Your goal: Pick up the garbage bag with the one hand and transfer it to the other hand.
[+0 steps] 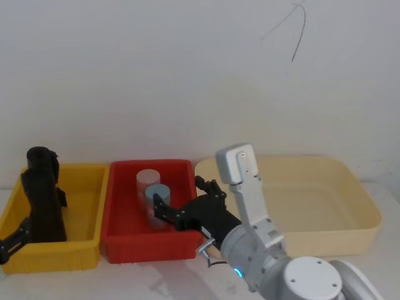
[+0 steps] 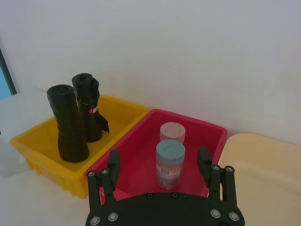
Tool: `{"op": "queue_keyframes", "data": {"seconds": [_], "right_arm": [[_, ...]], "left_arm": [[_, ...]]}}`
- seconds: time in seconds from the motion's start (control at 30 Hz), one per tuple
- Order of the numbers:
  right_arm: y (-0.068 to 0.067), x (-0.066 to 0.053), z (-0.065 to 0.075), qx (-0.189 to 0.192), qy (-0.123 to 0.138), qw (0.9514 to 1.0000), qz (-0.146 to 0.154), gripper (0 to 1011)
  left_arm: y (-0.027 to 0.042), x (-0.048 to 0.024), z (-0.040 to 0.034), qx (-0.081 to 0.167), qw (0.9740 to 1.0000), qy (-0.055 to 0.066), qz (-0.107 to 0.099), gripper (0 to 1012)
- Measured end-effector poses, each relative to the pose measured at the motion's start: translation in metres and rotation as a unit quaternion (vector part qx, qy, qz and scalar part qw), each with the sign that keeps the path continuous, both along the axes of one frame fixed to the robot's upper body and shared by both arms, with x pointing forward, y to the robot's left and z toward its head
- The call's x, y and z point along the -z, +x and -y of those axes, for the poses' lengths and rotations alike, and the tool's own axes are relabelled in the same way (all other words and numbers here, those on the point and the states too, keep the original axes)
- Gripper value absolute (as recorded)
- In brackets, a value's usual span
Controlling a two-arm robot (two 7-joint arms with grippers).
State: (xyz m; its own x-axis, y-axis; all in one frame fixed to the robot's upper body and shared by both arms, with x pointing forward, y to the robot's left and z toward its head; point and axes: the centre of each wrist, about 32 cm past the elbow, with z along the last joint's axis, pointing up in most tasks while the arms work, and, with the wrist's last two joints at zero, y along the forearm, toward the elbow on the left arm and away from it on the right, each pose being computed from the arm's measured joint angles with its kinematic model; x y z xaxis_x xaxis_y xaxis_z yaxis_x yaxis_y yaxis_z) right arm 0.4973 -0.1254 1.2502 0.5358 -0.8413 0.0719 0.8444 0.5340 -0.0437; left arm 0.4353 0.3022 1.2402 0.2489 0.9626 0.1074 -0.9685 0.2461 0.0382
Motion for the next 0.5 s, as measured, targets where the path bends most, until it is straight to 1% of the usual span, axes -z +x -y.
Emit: {"op": "queue_keyframes", "data": {"seconds": [0.03,0.1,0.13,0.2,0.23,0.27,0.33,0.4,0.43,0.47,0.5], "right_arm": [[0.002,0.0,-0.002,0.0,-0.001,1.0,-0.001,1004],[0.005,0.001,-0.006,0.0,-0.004,1.0,-0.002,1004],[0.008,0.0,-0.008,-0.001,-0.005,1.0,-0.002,1004],[0.012,0.001,-0.013,-0.002,-0.009,0.9999,-0.007,1004],[0.012,0.001,-0.013,-0.002,-0.009,0.9999,-0.007,1004],[0.014,0.001,-0.016,-0.003,-0.011,0.9999,-0.008,1004],[0.016,0.001,-0.018,-0.004,-0.013,0.9998,-0.01,1004],[0.02,0.002,-0.022,-0.006,-0.017,0.9997,-0.014,1004],[0.023,0.002,-0.024,-0.006,-0.02,0.9997,-0.016,1004],[0.023,0.002,-0.024,-0.006,-0.02,0.9997,-0.016,1004],[0.026,0.002,-0.027,-0.007,-0.022,0.9996,-0.019,1004]], "left_arm": [[0.0039,0.0011,-0.0017,0.001,1.0,-0.001,0.002,1001],[0.0082,0.0023,-0.0034,0.001,1.0,-0.002,0.002,1001],[0.0129,0.0025,-0.0046,0.002,1.0,-0.003,0.005,1001],[0.0173,0.0046,-0.0062,0.002,1.0,-0.003,0.003,1001],[0.0194,0.005,-0.0066,0.002,1.0,-0.004,0.003,1001],[0.0238,0.0058,-0.0075,0.003,1.0,-0.004,0.003,1001],[0.029,0.0066,-0.0083,0.004,1.0,-0.004,0.002,1001],[0.0357,0.0074,-0.009,0.005,1.0,-0.004,0.001,1001],[0.0401,0.0077,-0.009,0.007,1.0,-0.003,0.001,1001],[0.0424,0.0078,-0.0089,0.008,1.0,-0.003,0.001,1001],[0.0447,0.0081,-0.0089,0.009,1.0,-0.003,0.0,1001]]}}
